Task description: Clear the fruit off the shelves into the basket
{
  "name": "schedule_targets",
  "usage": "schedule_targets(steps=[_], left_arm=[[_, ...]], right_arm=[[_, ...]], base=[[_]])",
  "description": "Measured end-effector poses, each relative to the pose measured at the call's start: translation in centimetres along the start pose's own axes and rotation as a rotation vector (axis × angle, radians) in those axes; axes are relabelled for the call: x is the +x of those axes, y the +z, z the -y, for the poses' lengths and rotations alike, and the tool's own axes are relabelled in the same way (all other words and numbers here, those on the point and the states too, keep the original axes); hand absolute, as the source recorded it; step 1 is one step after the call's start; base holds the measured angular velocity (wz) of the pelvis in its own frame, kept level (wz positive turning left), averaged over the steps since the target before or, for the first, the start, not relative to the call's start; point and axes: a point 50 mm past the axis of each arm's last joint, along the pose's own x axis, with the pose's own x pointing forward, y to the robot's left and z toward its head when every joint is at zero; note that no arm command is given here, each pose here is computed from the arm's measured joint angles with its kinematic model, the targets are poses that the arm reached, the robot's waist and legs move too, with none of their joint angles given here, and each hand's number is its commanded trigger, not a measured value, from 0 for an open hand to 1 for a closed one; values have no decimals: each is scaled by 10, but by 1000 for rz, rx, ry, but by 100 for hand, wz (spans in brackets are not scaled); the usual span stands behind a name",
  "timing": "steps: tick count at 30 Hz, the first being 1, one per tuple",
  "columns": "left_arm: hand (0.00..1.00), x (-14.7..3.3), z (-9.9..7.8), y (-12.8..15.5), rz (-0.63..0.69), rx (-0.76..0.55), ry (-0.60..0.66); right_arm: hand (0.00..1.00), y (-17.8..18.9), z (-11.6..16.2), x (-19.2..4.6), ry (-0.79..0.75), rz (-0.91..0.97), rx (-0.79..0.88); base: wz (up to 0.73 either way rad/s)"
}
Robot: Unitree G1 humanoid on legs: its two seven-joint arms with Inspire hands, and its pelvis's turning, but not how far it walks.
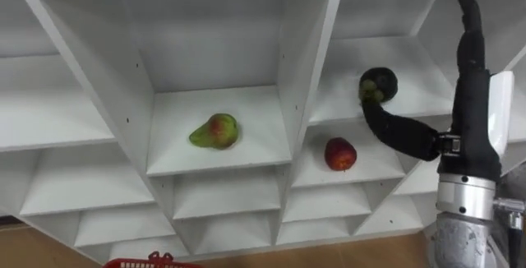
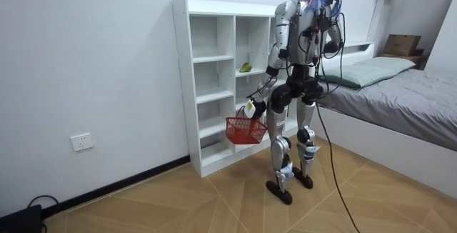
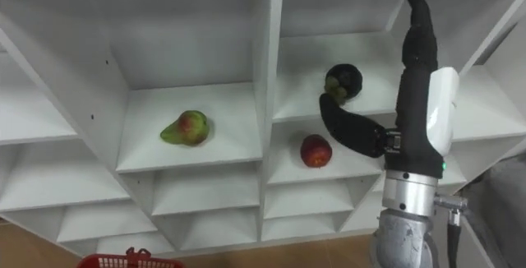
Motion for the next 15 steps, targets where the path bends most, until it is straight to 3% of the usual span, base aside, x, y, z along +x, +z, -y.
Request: schedule_targets(steps=[15], left_arm=[[100, 1, -6, 1, -15, -8, 23]], right_arm=[[0, -20, -2, 6, 87, -100, 49]], base=[[3]])
